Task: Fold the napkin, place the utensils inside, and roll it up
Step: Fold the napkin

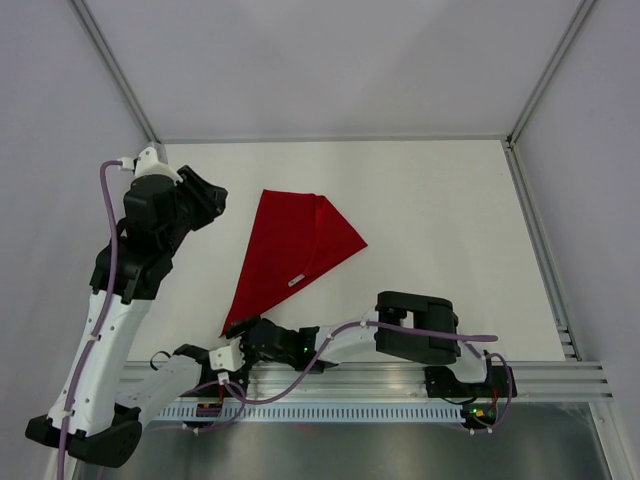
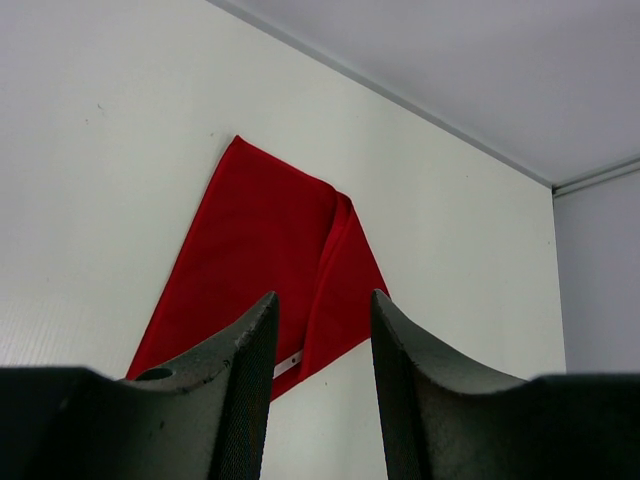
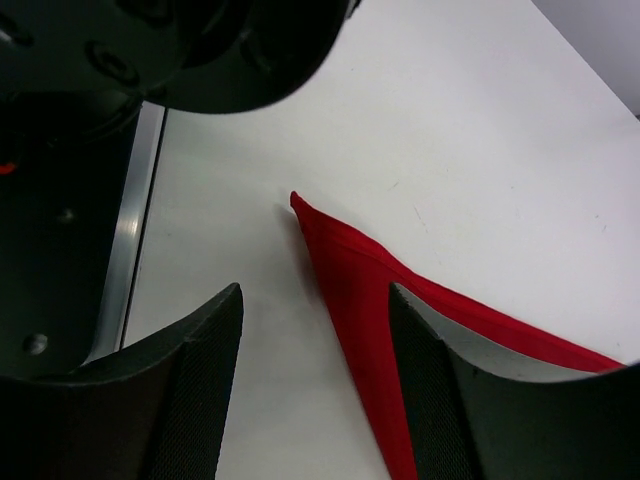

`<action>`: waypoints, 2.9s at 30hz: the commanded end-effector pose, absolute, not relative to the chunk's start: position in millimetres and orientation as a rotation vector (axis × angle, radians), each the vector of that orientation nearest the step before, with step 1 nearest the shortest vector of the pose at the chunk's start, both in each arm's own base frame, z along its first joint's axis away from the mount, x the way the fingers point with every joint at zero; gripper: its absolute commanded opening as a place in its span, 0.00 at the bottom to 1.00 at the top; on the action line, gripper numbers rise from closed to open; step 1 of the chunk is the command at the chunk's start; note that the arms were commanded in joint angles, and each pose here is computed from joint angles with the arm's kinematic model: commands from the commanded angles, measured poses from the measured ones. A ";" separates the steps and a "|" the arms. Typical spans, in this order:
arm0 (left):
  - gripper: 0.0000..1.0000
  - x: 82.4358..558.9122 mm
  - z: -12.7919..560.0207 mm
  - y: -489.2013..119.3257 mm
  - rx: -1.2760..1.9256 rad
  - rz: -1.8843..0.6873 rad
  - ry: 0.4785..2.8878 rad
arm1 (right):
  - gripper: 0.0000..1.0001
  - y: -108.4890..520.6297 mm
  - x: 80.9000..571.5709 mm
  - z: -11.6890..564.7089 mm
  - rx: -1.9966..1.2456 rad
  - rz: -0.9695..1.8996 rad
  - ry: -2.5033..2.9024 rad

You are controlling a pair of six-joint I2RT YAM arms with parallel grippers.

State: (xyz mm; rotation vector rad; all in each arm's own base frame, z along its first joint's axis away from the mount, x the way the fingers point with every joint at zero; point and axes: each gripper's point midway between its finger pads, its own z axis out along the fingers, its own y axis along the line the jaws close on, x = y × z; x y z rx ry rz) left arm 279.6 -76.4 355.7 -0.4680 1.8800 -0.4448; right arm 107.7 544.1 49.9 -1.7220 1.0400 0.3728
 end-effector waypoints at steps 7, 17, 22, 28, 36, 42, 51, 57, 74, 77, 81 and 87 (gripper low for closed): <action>0.47 279.6 348.1 -75.1 -0.446 -0.416 1.910 | 0.66 575.6 112.7 59.3 -1.638 0.334 0.933; 0.47 279.2 345.4 -74.8 -0.440 -0.410 1.917 | 0.59 581.3 116.1 45.9 -1.638 0.304 0.923; 0.47 279.5 343.1 -75.3 -0.443 -0.410 1.923 | 0.44 578.5 115.3 40.5 -1.648 0.302 0.923; 0.47 280.9 339.7 -76.5 -0.442 -0.411 1.929 | 0.28 575.3 115.1 36.4 -1.656 0.299 0.924; 0.47 282.6 340.2 -77.3 -0.436 -0.412 1.930 | 0.36 573.7 114.8 35.4 -1.663 0.301 0.925; 0.48 283.0 339.6 -77.7 -0.436 -0.414 1.930 | 0.50 573.4 114.4 38.6 -1.665 0.299 0.909; 0.49 282.3 342.7 -76.9 -0.428 -0.412 1.921 | 0.49 583.0 113.5 29.1 -1.696 0.298 0.893; 0.49 283.3 344.1 -77.9 -0.421 -0.415 1.918 | 0.47 584.2 112.2 18.8 -1.719 0.291 0.887; 0.49 284.3 340.0 -78.3 -0.422 -0.414 1.922 | 0.46 572.5 105.0 15.2 -1.739 0.337 0.849; 0.49 283.6 342.1 -75.8 -0.431 -0.407 1.909 | 0.46 572.0 103.8 29.5 -1.714 0.365 0.843; 0.49 283.1 344.7 -74.5 -0.432 -0.405 1.899 | 0.47 571.6 100.8 48.3 -1.691 0.403 0.832; 0.49 282.8 343.6 -73.9 -0.437 -0.403 1.900 | 0.47 567.7 102.4 49.8 -1.676 0.405 0.833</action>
